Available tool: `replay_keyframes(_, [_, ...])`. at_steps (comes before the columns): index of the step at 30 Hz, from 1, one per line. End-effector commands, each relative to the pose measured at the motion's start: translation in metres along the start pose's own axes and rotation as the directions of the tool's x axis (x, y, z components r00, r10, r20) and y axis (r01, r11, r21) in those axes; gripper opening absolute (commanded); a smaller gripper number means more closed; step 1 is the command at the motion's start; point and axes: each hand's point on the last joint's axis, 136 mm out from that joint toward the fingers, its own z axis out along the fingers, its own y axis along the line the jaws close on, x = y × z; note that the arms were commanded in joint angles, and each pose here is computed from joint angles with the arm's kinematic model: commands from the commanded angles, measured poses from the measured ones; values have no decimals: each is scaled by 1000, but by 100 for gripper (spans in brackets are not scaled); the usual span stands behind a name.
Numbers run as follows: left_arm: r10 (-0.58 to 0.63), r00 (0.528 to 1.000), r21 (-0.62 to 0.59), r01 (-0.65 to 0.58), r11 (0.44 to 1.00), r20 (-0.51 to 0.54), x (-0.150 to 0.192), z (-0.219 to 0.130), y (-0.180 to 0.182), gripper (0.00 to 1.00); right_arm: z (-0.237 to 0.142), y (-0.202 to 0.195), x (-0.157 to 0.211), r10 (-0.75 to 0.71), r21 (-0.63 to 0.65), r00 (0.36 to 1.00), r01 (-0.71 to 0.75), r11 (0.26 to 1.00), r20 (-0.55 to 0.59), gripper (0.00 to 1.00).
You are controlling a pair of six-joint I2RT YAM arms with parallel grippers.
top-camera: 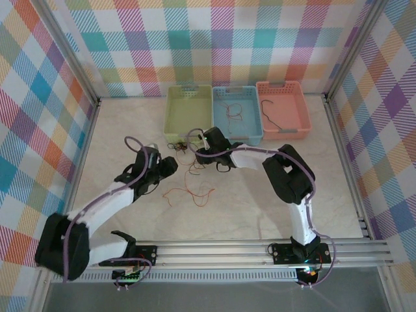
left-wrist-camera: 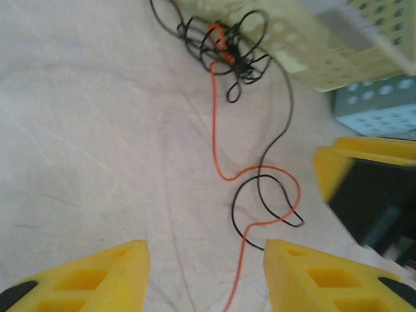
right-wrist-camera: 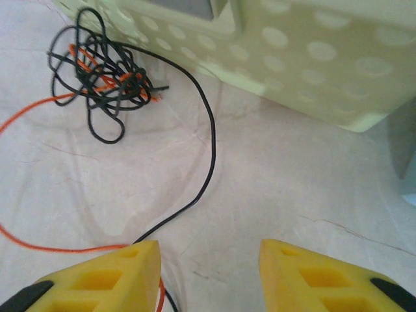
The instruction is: Untangle the cables
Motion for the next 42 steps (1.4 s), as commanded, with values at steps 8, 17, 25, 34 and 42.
replay_keyframes(8, [-118,993,79,119,990,-10,-33,53,-31,46,-36,6,-18,4,-48,992,2,999,126,45])
replay_keyframes(17, [-147,988,2,147,989,-40,-35,91,-17,47,-48,5,-12,-1,-56,989,9,998,148,45])
replay_keyframes(25, [-115,993,18,116,993,-14,-43,99,-18,20,-51,5,-7,0,-69,988,11,998,157,45])
replay_keyframes(34, [272,956,46,-278,959,114,-63,36,-87,0,-65,10,-13,-6,-115,974,32,993,225,45])
replay_keyframes(42, [595,781,231,-625,745,191,-25,-55,-171,0,-129,26,-39,-73,-155,928,138,978,366,45])
